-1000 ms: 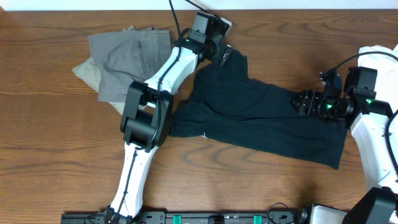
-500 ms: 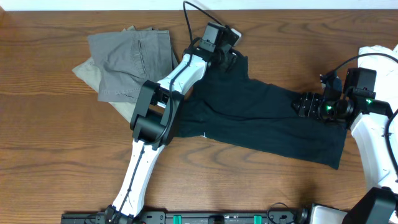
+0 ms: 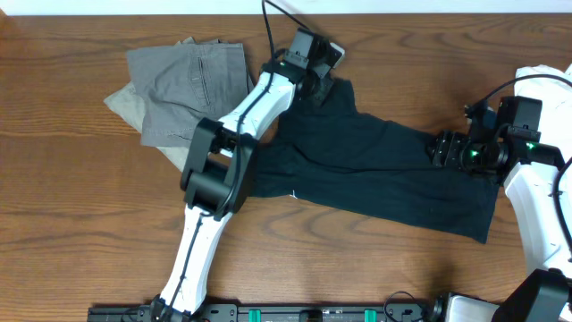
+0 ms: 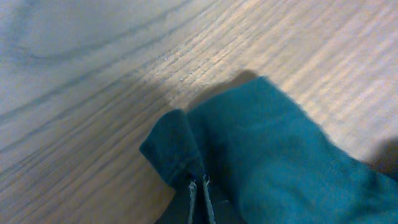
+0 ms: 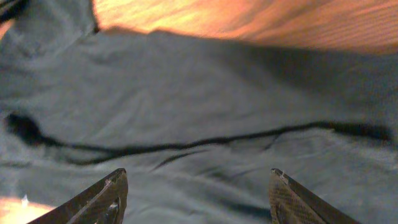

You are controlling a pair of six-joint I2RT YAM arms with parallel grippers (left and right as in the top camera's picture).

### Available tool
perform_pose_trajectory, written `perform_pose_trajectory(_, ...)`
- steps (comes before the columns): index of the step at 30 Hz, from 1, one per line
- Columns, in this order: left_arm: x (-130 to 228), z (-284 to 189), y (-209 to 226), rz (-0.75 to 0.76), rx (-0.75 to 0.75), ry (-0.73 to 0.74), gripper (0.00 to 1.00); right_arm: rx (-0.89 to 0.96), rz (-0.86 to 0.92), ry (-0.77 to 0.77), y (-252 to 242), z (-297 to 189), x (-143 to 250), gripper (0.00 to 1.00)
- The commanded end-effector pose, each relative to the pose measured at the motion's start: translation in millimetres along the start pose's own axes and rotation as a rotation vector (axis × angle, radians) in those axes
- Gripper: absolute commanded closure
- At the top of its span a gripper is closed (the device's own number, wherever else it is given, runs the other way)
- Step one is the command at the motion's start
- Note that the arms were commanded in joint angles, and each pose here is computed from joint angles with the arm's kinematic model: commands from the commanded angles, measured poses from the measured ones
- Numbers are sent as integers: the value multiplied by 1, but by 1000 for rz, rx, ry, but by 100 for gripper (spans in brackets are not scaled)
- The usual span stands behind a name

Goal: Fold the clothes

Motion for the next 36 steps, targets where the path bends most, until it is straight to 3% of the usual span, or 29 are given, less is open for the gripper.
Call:
perform_pose_trajectory(1,-41,-59,-15,21,5,-93,94,93,52,-37,-14,-4,-11,30)
perform_pose_trajectory(13,-5,-105,-36,-9,17,94,94,297,223,-183,-103,-14,-37,32)
perform_pose_trajectory(20,23,-110,-41,-30,20,214,94,319,299,-165,-153,28,-34,33)
perform_pose_trajectory(32,28,-117,-36,-30,-22,239,94,314,317,-89,-177,90,-14,36)
perform_pose_trajectory(36,27,-117,-35,-29,-25,237,94,314,319,-85,-178,91,-13,46)
Point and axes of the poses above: each gripper's point midway between its finger pads, its own z axis out along the fingers, its own y axis along the line the jaws close on, x = y × z, the point moved 1 cm from there along -z, back along the fingers, and after that the axes turned 9 degrees about -z, right-handed, at the moved point
